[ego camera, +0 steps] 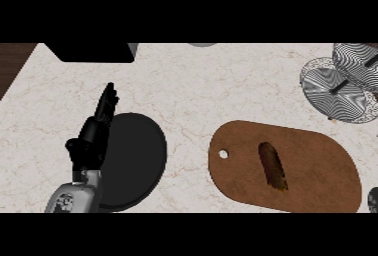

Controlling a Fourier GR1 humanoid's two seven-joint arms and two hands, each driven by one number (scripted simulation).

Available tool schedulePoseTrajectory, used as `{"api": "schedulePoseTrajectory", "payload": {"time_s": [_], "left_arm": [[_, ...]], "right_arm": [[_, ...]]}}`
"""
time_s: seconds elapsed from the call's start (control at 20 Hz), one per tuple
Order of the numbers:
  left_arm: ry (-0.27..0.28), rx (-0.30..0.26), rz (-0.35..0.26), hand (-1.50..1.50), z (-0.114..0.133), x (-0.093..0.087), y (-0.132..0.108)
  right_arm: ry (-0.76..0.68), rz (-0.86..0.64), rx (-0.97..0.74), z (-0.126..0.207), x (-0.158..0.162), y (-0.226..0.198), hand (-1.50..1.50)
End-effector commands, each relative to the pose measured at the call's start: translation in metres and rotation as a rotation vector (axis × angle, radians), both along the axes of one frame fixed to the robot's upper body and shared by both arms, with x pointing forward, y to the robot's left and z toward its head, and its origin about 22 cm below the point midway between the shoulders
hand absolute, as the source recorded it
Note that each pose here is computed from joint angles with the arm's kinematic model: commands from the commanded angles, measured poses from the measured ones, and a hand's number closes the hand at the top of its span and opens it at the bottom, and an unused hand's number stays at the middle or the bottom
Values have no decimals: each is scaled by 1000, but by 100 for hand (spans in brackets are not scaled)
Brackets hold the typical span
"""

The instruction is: Pick the tomato from the cutting board and place it in the tiered basket

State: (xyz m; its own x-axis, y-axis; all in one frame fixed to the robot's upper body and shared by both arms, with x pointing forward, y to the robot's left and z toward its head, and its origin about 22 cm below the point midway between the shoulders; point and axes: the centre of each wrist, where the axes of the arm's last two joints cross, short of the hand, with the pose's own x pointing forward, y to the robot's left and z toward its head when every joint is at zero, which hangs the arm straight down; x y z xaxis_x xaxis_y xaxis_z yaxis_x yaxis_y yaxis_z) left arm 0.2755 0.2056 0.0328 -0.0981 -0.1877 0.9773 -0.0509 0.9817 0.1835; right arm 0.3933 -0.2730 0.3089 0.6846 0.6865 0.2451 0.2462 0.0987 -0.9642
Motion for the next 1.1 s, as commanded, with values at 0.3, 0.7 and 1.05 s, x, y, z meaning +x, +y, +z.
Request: {"api": "schedulePoseTrajectory", "payload": {"time_s": [0.3,0.7,1.05], "left_arm": [[-3,5,14,0,-15,-2,-15],[-20,8,13,0,-3,-4,-10],[-3,-2,-1,0,-4,-10,-6]], "right_arm": [[50,-33,-82,-21,18,-75,150],[-70,-128,203,-44,29,-86,-150],[-322,-105,339,-57,19,-111,-150]]}}
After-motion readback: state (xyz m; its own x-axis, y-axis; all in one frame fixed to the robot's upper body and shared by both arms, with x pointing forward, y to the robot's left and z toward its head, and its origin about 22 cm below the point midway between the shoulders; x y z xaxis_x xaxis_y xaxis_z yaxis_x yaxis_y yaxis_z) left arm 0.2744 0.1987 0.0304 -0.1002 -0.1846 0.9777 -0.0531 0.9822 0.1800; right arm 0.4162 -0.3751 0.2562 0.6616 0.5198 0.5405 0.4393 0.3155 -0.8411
